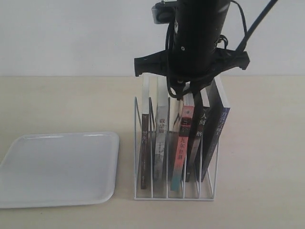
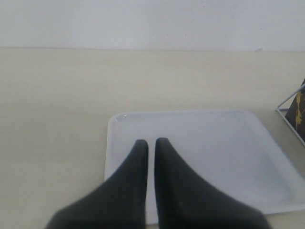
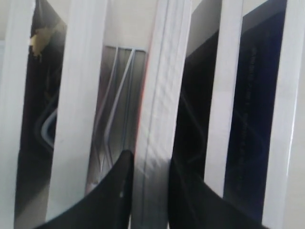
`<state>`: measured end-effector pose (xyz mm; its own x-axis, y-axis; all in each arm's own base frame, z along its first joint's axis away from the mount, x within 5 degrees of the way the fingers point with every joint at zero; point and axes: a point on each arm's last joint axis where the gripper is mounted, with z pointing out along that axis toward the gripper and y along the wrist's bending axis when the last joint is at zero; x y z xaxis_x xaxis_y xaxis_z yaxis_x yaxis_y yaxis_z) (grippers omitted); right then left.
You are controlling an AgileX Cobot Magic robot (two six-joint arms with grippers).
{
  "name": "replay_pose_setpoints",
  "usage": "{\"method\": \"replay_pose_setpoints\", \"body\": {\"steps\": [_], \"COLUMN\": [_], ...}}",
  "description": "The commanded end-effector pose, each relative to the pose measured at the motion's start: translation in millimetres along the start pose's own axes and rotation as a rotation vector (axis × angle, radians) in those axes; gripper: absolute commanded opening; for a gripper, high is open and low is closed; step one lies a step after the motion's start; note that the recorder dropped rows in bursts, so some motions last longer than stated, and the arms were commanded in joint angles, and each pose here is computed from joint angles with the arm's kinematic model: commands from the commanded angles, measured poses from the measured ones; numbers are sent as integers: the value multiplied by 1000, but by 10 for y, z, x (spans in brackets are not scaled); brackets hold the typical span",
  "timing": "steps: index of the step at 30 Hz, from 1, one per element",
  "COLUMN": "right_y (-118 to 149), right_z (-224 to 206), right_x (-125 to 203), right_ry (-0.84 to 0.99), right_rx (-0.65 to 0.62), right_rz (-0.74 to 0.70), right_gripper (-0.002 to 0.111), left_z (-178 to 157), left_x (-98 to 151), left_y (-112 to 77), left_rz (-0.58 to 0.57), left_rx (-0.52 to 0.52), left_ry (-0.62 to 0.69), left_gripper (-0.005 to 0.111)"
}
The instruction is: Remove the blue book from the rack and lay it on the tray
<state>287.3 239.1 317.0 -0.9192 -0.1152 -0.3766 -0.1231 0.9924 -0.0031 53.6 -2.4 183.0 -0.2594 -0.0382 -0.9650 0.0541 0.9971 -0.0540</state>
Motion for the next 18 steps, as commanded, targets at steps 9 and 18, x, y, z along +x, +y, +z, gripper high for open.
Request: {"method": "replay_pose_setpoints", "body": {"steps": [9, 18], "right_y": [-49, -13], "right_z": [-30, -350], "right_x": [-28, -161], "right_ry": [-19, -101], "right_rx": [24, -60], "right_rz": [-11, -80], "right_gripper": [51, 52], "left_z": [1, 1], "left_x": [7, 7], "left_y": [1, 1], "left_rz": [1, 1], "left_rx": [-1, -1], "left_ry": [-4, -4], "left_gripper": [5, 5]}}
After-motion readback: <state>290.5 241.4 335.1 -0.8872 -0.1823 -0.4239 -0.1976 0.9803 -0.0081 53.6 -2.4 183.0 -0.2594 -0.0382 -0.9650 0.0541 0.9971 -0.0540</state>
